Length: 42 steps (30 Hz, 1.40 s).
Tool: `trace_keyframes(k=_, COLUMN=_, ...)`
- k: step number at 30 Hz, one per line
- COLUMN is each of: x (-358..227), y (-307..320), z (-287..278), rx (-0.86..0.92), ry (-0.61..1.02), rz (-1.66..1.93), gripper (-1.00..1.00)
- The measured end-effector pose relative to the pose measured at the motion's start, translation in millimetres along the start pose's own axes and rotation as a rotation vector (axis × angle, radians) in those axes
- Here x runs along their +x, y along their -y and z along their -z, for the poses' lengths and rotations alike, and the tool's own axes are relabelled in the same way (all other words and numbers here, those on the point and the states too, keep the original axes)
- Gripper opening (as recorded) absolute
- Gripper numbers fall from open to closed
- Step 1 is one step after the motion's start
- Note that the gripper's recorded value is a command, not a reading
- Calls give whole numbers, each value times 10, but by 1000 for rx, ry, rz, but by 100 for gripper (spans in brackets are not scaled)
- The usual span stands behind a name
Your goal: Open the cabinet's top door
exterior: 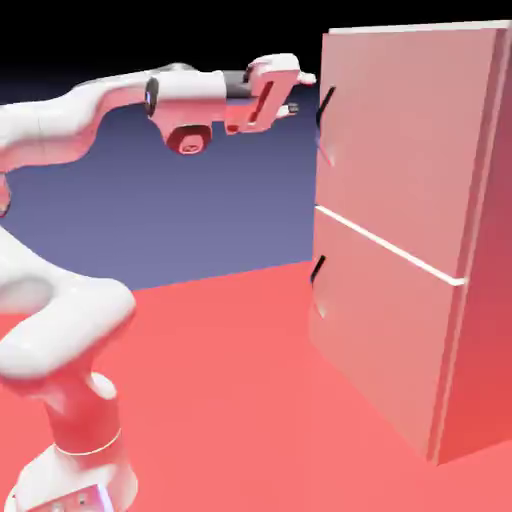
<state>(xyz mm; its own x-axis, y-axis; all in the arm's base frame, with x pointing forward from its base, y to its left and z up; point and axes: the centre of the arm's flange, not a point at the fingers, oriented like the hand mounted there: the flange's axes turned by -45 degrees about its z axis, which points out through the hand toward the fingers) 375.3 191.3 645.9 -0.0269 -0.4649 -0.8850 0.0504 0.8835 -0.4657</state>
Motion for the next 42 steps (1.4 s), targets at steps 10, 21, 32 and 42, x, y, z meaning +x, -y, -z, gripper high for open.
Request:
trace_keyframes(k=10, x=310, y=-761, z=-415, rx=-15, ry=5, rz=-484, gripper=0)
trace_keyframes(k=21, x=387, y=-628, z=-457, rx=-102, ry=27, rz=-484, gripper=-100)
trace_keyframes(k=32, x=611, y=-200, z=330, rx=-312, ry=79, rz=-483, gripper=-100)
trace_keyframes(k=42, x=937, y=422, z=1044, rx=-535, ry=132, rz=-472, gripper=-100)
